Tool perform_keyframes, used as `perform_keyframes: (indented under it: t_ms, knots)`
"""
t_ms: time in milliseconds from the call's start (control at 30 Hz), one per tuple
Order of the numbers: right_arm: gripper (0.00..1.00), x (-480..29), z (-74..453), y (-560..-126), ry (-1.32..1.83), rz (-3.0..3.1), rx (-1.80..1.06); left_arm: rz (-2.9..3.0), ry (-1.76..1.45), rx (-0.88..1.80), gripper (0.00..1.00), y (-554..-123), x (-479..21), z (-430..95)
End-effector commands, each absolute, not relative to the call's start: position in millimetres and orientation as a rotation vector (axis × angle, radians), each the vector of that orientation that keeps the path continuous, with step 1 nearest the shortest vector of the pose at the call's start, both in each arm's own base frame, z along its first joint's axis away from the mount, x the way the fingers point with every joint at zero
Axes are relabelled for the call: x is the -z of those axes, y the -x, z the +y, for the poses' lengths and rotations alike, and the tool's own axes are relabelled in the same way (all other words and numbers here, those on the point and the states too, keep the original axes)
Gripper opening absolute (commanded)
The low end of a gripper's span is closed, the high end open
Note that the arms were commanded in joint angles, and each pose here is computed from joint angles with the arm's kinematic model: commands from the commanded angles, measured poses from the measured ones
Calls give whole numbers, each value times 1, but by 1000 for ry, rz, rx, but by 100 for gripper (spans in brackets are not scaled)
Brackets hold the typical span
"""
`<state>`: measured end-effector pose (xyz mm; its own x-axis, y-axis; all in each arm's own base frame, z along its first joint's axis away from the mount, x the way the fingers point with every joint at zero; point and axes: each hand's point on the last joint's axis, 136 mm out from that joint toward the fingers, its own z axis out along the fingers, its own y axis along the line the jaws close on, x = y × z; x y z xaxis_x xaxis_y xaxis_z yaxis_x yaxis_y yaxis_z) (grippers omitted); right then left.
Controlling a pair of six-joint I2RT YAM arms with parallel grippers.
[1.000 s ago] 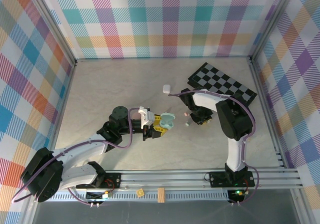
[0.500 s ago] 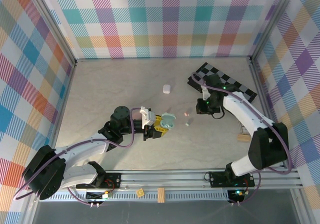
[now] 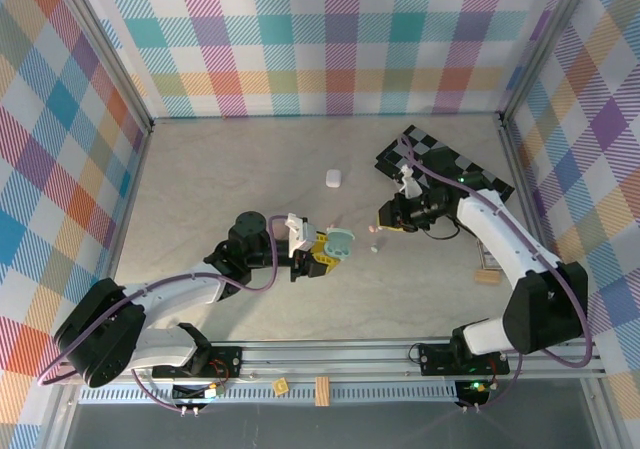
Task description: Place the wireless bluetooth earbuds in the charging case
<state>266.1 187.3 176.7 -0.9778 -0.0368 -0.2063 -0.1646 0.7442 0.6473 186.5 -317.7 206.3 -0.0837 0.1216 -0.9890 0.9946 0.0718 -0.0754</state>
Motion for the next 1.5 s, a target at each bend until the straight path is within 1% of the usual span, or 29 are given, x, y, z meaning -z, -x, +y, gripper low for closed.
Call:
perform_keyframes:
  t_ms: [0, 333, 533, 933, 1467]
  knots:
    - [24, -202, 197, -254, 242, 2681, -1180, 1299, -1222, 1133, 33, -193, -224, -323]
    - [24, -240, 212, -211, 469, 2579, -1194, 1297, -1170, 1157, 33, -211, -228, -329]
    - [22, -253, 231, -195, 616, 2518, -1208, 1272, -1184, 1170, 33, -211, -231, -332]
    - [22, -256, 255, -194, 721, 2483, -1225, 1243, -1196, 1180, 33, -205, -238, -330]
    - [23, -237, 260, -195, 729, 2538, -1204, 1221, -1181, 1174, 33, -207, -245, -330]
